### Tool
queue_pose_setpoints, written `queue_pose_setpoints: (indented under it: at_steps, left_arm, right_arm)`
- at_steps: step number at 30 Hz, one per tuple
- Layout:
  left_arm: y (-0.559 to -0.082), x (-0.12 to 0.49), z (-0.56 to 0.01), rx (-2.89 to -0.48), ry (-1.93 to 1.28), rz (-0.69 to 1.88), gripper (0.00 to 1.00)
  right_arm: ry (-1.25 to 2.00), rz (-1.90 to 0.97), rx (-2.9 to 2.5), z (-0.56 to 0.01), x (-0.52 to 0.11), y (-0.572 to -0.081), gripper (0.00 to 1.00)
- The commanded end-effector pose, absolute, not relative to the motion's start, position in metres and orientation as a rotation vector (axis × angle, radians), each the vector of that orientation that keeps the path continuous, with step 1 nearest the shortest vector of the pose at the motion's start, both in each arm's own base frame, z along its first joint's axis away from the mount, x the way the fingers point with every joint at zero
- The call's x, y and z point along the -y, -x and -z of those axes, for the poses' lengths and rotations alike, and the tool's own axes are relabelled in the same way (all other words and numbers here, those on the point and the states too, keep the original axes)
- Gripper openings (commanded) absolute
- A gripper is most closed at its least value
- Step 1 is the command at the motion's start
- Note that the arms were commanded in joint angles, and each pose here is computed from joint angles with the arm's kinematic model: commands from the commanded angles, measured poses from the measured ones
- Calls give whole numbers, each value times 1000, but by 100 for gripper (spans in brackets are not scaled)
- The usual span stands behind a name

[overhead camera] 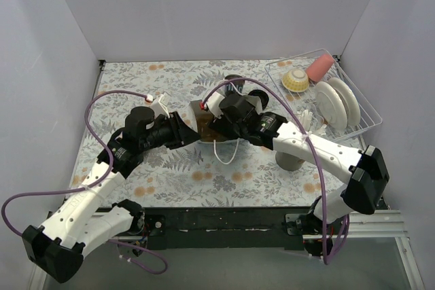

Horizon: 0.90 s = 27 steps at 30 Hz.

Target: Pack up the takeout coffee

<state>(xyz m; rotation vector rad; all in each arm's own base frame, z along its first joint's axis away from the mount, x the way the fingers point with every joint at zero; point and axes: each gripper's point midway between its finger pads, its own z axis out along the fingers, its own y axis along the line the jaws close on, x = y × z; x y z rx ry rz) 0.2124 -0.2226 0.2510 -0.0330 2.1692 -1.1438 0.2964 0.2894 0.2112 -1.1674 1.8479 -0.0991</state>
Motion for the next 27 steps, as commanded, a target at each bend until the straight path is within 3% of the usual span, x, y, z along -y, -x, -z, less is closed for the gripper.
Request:
queue_pose_setpoints:
  at_steps: [1,4,12,27]
  left_arm:
    - [-217,222,-264,-2141,29,1131,26]
    - [-219,222,-267,-2133,29,1119,31]
    - [-237,215,-276,-2119,40,1008,59]
    - [-255,199,-299,-2060,-1,838,70]
  right_arm:
    - [1134,83,-1804,-227,-298,-312,86]
    - [1124,87,-1795,-229,-298,-318,86]
    - [1092,66,-1787,-241,-299,-332,85]
    - [1000,20,-1791,-262,-306,-356,83]
